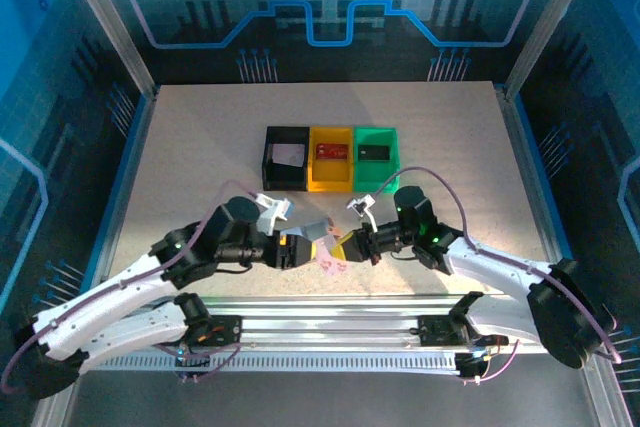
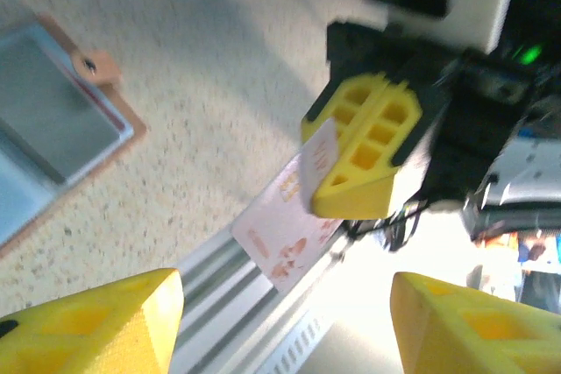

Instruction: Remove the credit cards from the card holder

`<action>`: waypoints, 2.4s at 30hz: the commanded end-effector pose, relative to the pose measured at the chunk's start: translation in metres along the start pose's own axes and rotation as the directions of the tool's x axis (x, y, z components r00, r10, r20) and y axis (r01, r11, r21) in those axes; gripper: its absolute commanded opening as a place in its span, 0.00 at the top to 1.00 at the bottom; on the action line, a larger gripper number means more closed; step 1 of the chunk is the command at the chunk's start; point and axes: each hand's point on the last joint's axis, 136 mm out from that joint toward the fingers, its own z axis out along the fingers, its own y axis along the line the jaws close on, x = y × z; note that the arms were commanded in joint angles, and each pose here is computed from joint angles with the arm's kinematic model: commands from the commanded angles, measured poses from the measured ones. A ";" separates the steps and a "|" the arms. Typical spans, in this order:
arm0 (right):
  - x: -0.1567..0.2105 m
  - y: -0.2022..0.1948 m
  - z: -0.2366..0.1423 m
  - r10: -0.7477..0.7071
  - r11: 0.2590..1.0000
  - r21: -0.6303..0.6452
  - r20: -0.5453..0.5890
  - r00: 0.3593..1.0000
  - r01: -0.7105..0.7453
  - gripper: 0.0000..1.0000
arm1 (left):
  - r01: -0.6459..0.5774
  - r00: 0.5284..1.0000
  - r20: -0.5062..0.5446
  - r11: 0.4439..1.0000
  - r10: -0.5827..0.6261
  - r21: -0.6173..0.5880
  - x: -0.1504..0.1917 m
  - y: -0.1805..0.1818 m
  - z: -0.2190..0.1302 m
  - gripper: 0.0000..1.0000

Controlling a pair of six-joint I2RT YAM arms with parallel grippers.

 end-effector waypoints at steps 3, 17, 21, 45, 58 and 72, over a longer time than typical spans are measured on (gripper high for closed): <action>-0.001 0.024 0.008 -0.078 0.992 -0.104 -0.047 0.996 0.073 1.00 | -0.069 0.986 -0.148 0.994 0.081 0.084 0.017 -0.019 0.000 0.40; 0.010 0.037 0.019 -0.096 0.980 -0.186 -0.109 0.989 0.075 1.00 | -0.083 0.973 -0.203 0.988 0.109 0.130 0.026 -0.021 0.009 0.72; 0.011 0.034 0.021 -0.085 0.983 -0.170 -0.119 0.989 0.064 1.00 | -0.080 0.972 -0.208 0.987 0.108 0.141 0.027 -0.022 0.011 0.94; -0.018 0.014 -0.035 -0.070 0.995 0.085 0.313 0.947 0.045 0.33 | 0.093 0.949 0.273 0.966 -0.160 0.242 -0.021 -0.005 -0.015 1.00; -0.022 0.019 -0.011 -0.068 0.997 0.049 0.343 0.937 0.054 0.41 | 0.068 0.933 0.308 0.932 -0.186 0.356 -0.019 -0.021 -0.004 1.00; -0.033 0.036 -0.015 -0.098 0.995 0.035 0.361 0.927 0.091 1.00 | 0.052 0.939 0.304 0.941 -0.161 0.335 -0.013 -0.020 -0.002 0.98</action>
